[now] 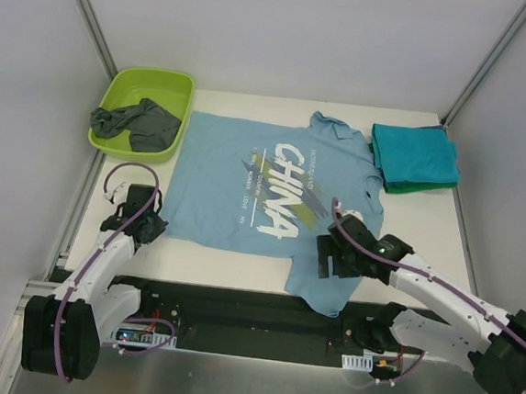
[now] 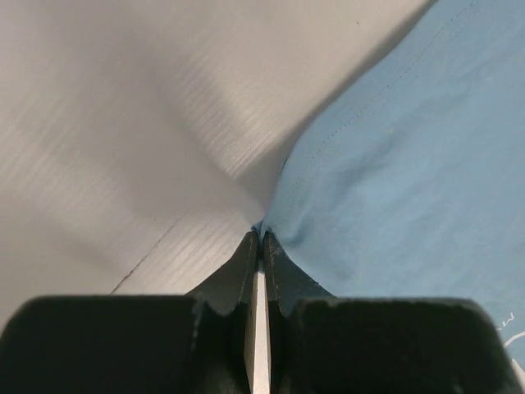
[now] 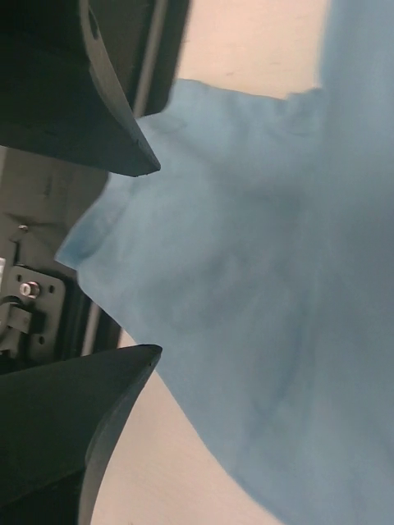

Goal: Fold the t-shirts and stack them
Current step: Grap the side of the flattened tshirt closest away from the robot with both arms, then fold the flattened tshirt in 1/3 of the way

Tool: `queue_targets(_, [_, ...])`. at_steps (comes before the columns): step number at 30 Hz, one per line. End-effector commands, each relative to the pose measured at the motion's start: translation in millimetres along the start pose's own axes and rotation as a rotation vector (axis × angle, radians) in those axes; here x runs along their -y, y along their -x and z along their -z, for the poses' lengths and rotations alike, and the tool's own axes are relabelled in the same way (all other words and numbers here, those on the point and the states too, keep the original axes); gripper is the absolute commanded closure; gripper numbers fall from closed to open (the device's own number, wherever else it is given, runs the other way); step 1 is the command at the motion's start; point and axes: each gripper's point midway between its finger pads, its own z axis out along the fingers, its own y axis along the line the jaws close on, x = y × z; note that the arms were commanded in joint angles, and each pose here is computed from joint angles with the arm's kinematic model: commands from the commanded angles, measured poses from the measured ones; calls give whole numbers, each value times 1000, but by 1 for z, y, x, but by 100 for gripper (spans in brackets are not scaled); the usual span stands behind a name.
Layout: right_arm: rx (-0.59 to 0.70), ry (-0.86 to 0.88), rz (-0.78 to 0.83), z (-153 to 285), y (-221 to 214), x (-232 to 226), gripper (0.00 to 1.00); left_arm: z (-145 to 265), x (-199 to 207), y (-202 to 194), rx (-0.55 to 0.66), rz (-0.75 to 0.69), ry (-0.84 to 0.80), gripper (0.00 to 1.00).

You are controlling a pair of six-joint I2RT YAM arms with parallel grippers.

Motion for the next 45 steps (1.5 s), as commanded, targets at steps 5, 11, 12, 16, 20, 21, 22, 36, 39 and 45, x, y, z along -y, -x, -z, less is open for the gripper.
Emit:
queue_targets(5, [-288, 15, 139, 2, -84, -40, 28, 4, 10, 18, 35, -40, -9, 100])
queue_targets(11, [-398, -53, 202, 4, -114, -30, 32, 6, 10, 17, 43, -32, -24, 100])
queue_targets(12, [-411, -66, 205, 4, -117, -26, 32, 6, 9, 17, 47, -31, -25, 100])
queue_targets(16, [-470, -66, 202, 5, -128, -26, 34, 6, 9, 17, 48, -32, -22, 100])
queue_targets(20, [-500, -114, 199, 1, -134, -19, 40, 6, 11, 18, 43, -29, -27, 100])
queue_targets(21, [-506, -129, 204, -1, -135, -17, 43, 6, 10, 17, 41, -30, -24, 100])
queue_targets(22, [-507, -136, 207, -2, -135, -16, 47, 6, 11, 18, 44, -27, -28, 100])
queue_targets(36, [-364, -198, 158, 12, -95, -2, 100, 16, 24, 22, 47, -13, -92, 100])
queue_targets(39, [-292, -176, 119, 21, -70, 3, 100, 19, 32, 25, 45, -7, -114, 100])
queue_targets(45, [-134, -156, 37, 38, -4, 18, 100, 27, 48, 41, 70, 11, -140, 100])
